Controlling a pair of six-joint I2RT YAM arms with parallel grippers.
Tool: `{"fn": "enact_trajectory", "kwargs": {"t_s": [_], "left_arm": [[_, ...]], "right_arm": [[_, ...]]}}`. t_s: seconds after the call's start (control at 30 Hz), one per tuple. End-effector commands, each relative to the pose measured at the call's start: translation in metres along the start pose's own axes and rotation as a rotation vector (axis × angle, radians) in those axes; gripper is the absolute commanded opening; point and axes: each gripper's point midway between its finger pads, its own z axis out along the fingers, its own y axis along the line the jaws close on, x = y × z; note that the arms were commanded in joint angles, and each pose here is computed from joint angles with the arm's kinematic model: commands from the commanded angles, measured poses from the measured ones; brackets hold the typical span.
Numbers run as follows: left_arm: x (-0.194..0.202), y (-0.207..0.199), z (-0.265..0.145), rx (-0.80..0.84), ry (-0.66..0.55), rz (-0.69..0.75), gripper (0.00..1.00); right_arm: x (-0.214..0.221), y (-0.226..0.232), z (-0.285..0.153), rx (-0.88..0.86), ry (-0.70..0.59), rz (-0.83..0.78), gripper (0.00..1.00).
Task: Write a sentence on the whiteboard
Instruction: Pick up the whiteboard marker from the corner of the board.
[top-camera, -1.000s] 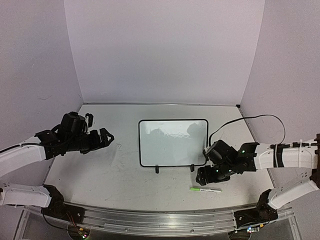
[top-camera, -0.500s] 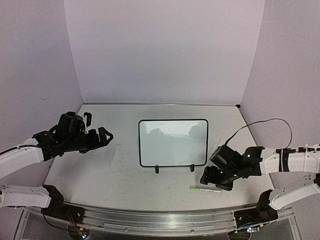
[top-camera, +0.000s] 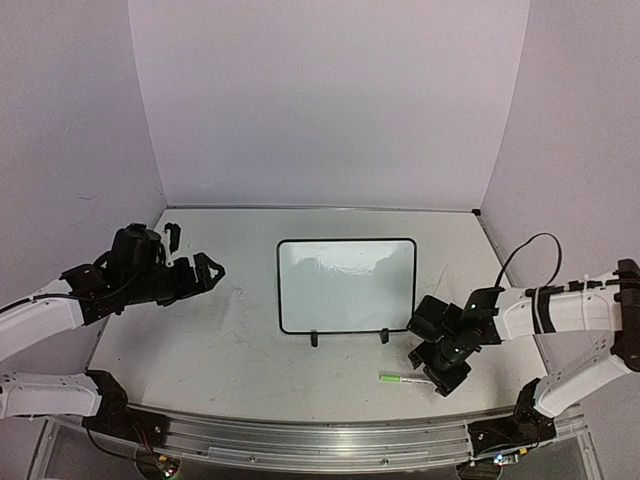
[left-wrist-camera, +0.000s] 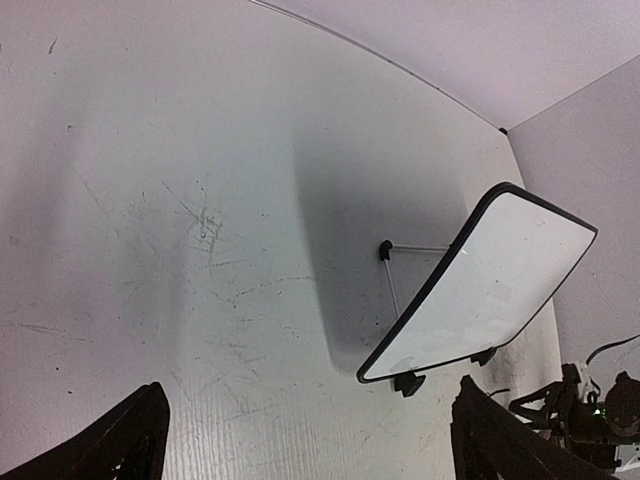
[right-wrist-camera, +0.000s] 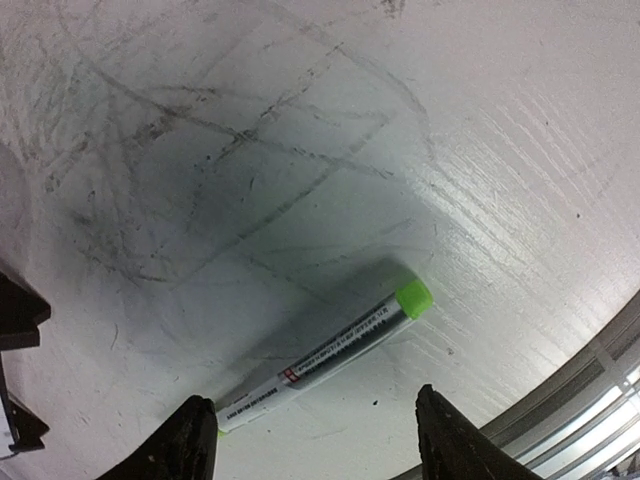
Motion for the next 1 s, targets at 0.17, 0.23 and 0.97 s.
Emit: {"fn": "enact_trajectory", "kwargs": {"t_s": [0.17,0.23,0.97], "left_arm": [[-0.011,-0.014,-0.013,0.072,-0.054,0.019,0.99],[-0.012,-0.015,-0.014,0.075,-0.057,0.016,0.99],[-0.012,-0.025,-0.019,0.125,-0.039,-0.02,1.0]], "right_arm": [[-0.007,0.003,0.01,0.036,-0.071,0.14,0.58],[-0.006,0.002,0.012,0.034,-0.066,0.161,0.53],[-0.007,-0.003,0.02,-0.02,-0.045,0.272,0.14]]}}
